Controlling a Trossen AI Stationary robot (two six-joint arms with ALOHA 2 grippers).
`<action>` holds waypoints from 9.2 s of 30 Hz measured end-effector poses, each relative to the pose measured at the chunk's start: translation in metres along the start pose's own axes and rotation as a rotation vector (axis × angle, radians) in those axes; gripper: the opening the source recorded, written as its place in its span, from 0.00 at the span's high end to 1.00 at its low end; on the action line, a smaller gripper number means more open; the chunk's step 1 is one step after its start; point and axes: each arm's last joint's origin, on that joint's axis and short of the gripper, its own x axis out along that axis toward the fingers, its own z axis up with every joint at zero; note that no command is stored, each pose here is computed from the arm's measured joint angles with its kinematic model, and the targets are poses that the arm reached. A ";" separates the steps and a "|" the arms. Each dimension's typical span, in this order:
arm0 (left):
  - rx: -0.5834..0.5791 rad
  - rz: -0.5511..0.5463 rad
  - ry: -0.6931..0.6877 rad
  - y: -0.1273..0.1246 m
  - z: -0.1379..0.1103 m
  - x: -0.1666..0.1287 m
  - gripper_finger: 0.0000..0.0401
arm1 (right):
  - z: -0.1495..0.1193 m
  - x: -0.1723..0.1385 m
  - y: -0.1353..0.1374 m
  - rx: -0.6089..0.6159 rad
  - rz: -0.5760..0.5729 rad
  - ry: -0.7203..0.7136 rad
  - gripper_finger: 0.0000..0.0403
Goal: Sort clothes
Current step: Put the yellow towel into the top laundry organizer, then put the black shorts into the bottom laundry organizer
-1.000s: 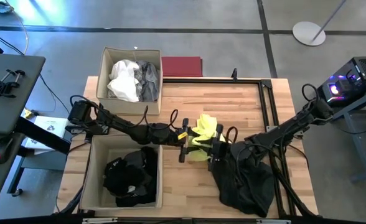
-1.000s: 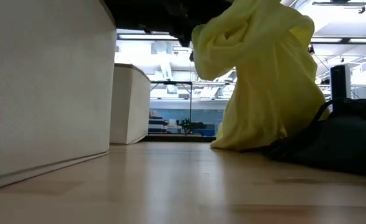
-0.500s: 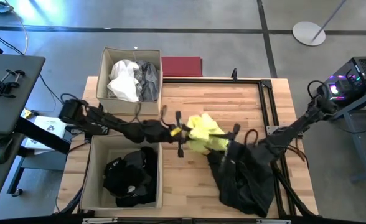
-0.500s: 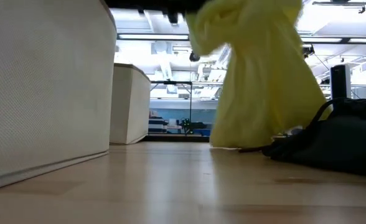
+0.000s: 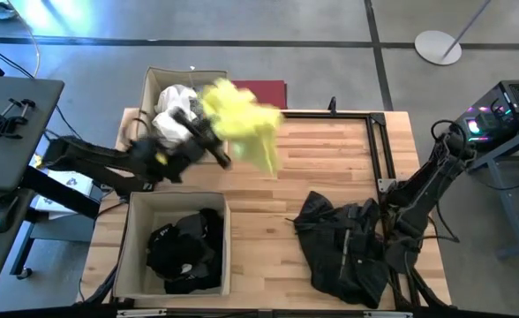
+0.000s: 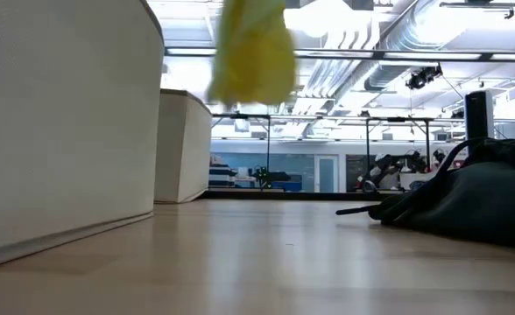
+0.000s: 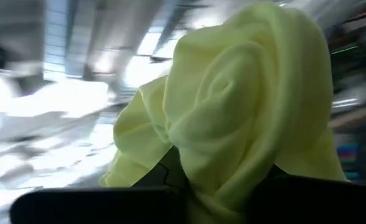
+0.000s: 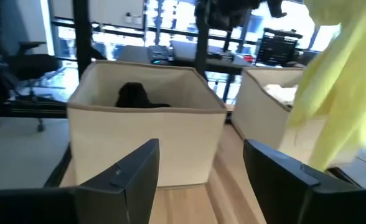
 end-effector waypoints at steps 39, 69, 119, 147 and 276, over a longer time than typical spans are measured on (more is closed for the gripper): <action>-0.374 -0.033 1.518 0.073 -0.252 -0.019 0.83 | -0.018 0.009 -0.009 0.088 -0.113 0.081 0.45; -0.563 -0.050 1.077 0.128 -0.130 -0.043 0.36 | -0.039 0.008 -0.011 0.104 -0.126 0.184 0.45; -0.519 -0.787 -0.032 -0.111 -0.039 -0.106 0.49 | -0.179 0.084 -0.027 0.250 -0.146 1.293 0.90; -0.458 -0.698 0.019 -0.127 -0.036 -0.020 0.30 | 0.001 0.065 -0.081 0.095 -0.201 0.093 0.99; -0.776 -1.119 1.334 -0.046 -0.019 -0.151 0.60 | -0.010 0.012 0.030 -0.061 0.263 -0.061 0.44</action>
